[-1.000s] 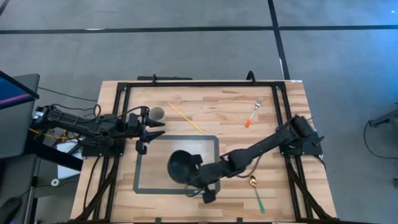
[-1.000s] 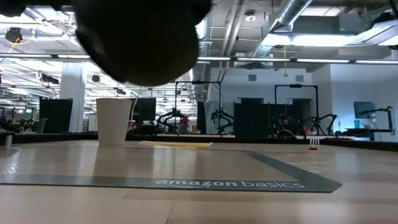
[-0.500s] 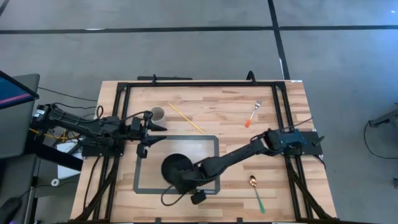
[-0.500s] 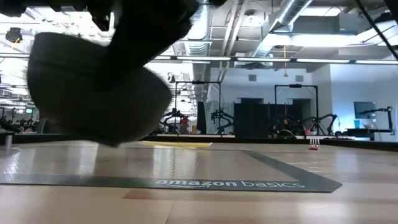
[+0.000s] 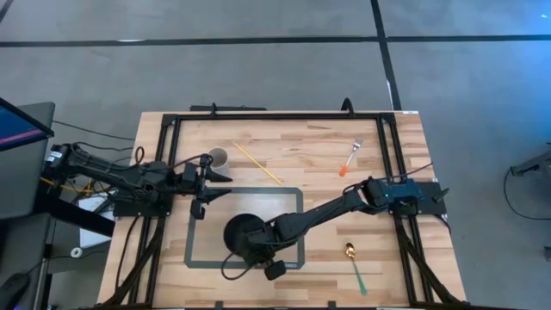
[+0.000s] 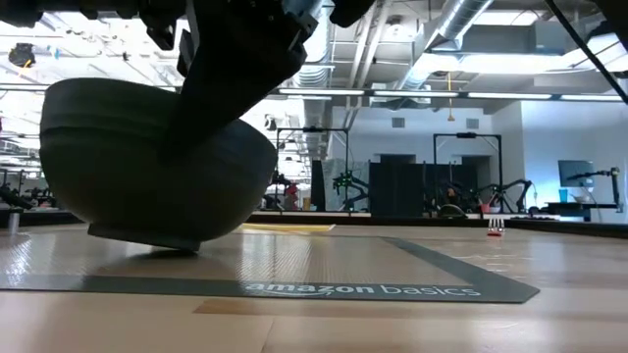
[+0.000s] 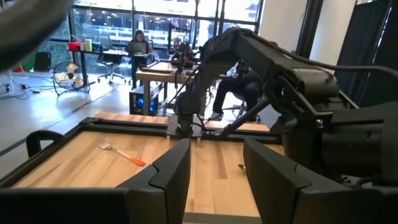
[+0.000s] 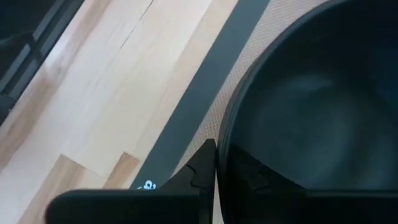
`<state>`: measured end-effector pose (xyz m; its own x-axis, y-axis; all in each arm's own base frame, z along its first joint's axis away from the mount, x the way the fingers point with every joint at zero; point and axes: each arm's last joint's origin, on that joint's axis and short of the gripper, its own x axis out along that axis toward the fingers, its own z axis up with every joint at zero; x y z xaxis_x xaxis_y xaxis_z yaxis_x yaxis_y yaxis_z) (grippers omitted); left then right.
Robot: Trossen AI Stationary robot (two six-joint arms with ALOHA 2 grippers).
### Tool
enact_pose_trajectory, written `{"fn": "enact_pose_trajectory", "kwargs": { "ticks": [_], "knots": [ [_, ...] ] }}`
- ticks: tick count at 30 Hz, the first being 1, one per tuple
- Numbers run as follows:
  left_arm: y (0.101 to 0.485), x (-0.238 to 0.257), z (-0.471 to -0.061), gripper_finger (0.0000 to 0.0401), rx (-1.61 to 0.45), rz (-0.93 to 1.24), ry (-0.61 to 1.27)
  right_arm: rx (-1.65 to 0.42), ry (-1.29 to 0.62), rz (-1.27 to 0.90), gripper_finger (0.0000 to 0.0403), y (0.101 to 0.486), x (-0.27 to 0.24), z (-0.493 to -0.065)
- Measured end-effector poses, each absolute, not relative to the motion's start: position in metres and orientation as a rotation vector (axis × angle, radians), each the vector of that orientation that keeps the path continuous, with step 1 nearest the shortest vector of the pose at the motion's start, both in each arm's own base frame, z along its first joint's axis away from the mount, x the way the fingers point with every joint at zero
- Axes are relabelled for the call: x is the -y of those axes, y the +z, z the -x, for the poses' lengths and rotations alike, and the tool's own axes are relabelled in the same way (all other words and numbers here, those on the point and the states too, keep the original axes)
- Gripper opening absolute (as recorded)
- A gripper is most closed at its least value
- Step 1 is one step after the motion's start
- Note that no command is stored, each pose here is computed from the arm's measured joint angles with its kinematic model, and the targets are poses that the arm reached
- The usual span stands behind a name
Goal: Pick & Place Utensil
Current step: Put the black bowl on the transparent mat, then put the orange fork into the black bowl on the mat
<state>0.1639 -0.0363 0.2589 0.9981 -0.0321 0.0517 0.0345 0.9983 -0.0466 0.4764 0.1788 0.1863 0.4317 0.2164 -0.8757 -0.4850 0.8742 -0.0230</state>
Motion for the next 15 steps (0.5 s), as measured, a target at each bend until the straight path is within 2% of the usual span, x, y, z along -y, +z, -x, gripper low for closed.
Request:
{"fn": "enact_pose_trajectory", "kwargs": {
  "ticks": [15],
  "knots": [
    [0.2592, 0.0363, -0.1637, 0.015, 0.053, 0.048, -0.034, -0.978, 0.418, 0.226, 0.0124, 0.1904, -0.1828, -0.481]
  ]
}}
